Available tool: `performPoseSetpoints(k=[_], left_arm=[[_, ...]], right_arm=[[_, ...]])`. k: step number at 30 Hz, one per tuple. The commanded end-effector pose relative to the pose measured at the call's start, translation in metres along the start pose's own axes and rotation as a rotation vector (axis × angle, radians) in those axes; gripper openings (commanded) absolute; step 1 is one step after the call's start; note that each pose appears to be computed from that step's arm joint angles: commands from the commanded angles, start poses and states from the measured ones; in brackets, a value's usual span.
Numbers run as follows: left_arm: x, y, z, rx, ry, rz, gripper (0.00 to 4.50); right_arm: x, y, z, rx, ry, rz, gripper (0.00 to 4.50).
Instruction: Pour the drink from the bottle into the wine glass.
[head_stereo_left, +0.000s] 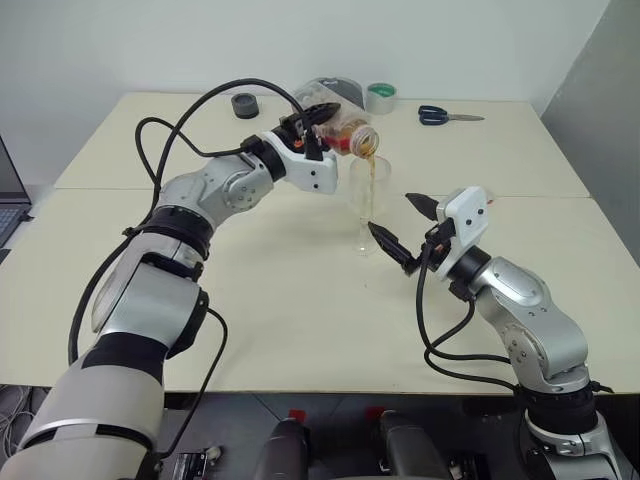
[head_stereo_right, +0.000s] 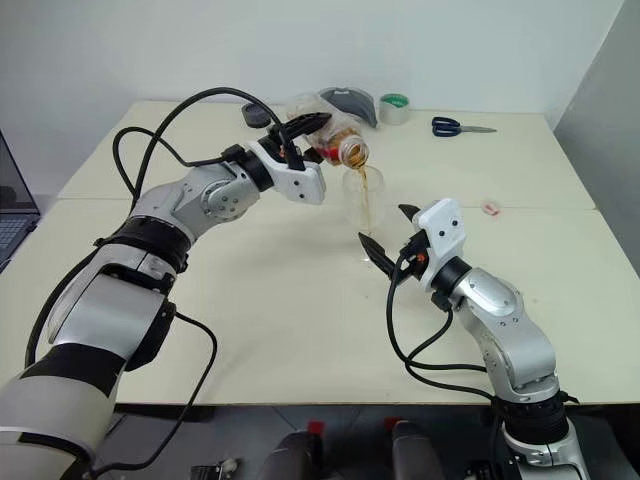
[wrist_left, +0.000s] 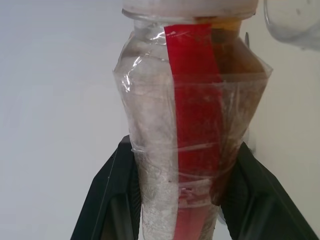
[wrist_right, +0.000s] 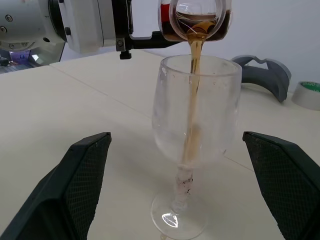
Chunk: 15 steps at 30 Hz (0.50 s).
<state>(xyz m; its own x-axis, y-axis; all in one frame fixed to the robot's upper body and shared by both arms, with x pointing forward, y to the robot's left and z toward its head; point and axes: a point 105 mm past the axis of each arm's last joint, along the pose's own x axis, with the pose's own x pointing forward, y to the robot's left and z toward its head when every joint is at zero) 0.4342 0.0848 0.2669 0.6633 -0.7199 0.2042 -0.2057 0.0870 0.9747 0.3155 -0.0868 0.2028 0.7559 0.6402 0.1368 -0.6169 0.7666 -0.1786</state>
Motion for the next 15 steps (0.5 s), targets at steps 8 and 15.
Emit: performPoseSetpoints(k=[8, 15], left_arm=[[0.0042, 0.0275, -0.0012, 0.075, -0.010, 0.080, 1.69], [0.0040, 0.0275, -0.0037, 0.096, -0.002, 0.081, 1.69]], right_arm=[[-0.0048, -0.0034, 0.0200, 0.005, -0.078, -0.008, 4.50], [-0.0107, -0.0028, 0.0226, 0.002, -0.092, 0.020, 4.50]])
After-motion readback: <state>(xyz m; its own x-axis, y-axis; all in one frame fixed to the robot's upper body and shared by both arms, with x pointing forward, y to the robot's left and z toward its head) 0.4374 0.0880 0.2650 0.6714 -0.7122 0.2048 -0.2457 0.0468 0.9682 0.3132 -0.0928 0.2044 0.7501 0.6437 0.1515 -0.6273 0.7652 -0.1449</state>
